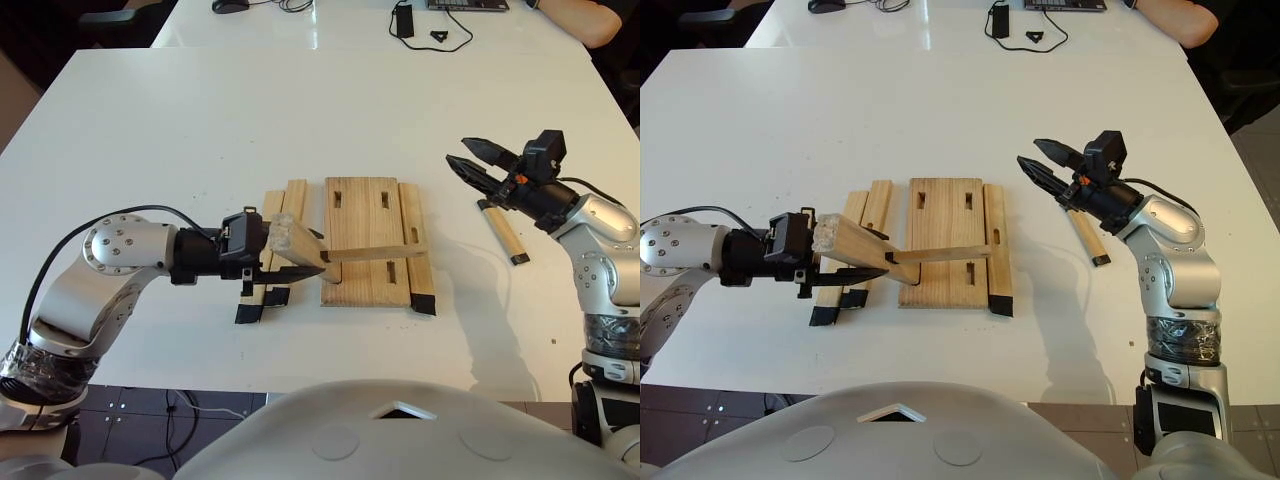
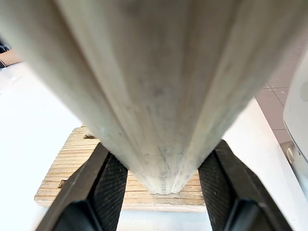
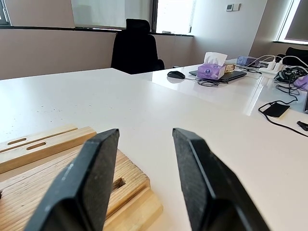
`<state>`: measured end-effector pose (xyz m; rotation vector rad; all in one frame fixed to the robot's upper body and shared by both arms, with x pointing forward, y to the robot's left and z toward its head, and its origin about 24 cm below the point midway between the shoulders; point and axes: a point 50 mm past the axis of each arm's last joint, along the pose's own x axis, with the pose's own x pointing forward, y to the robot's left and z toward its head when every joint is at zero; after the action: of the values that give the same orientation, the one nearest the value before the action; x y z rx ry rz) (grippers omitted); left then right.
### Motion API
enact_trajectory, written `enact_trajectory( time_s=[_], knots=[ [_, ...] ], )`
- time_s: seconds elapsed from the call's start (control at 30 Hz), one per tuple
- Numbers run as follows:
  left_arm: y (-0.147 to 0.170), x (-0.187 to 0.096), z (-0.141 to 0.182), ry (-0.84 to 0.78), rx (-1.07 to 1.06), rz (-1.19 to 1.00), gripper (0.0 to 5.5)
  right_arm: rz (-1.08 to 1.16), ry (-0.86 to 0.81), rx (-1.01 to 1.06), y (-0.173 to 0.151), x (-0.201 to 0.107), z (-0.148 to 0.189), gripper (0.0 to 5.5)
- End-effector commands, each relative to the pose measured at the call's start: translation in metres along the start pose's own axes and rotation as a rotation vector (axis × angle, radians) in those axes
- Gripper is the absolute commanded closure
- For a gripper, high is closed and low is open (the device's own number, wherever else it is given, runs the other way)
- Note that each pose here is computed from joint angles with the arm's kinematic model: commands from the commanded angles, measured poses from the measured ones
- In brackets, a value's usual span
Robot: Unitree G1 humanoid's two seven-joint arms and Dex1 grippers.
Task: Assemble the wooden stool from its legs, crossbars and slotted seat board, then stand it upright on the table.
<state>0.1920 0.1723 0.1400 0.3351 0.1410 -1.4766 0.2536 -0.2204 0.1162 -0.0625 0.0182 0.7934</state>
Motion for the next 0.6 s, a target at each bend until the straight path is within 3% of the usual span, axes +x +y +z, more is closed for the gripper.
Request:
enact_trajectory(
  time_s=[0.03,0.4,0.6],
  knots=[
    [-0.001,-0.01,-0.048,0.332,-0.168,0.044,3.46,-0.028,0.018,-0.004,0.0,0.0,-0.006,3.46],
    [0.03,-0.023,-0.022,0.259,-0.125,0.165,1.8,-0.065,0.025,0.003,0.0,-0.003,-0.014,3.46],
    [0.012,-0.046,-0.021,0.301,-0.176,0.24,1.8,-0.085,0.033,0.003,0.0,-0.009,-0.017,3.46]
  ],
)
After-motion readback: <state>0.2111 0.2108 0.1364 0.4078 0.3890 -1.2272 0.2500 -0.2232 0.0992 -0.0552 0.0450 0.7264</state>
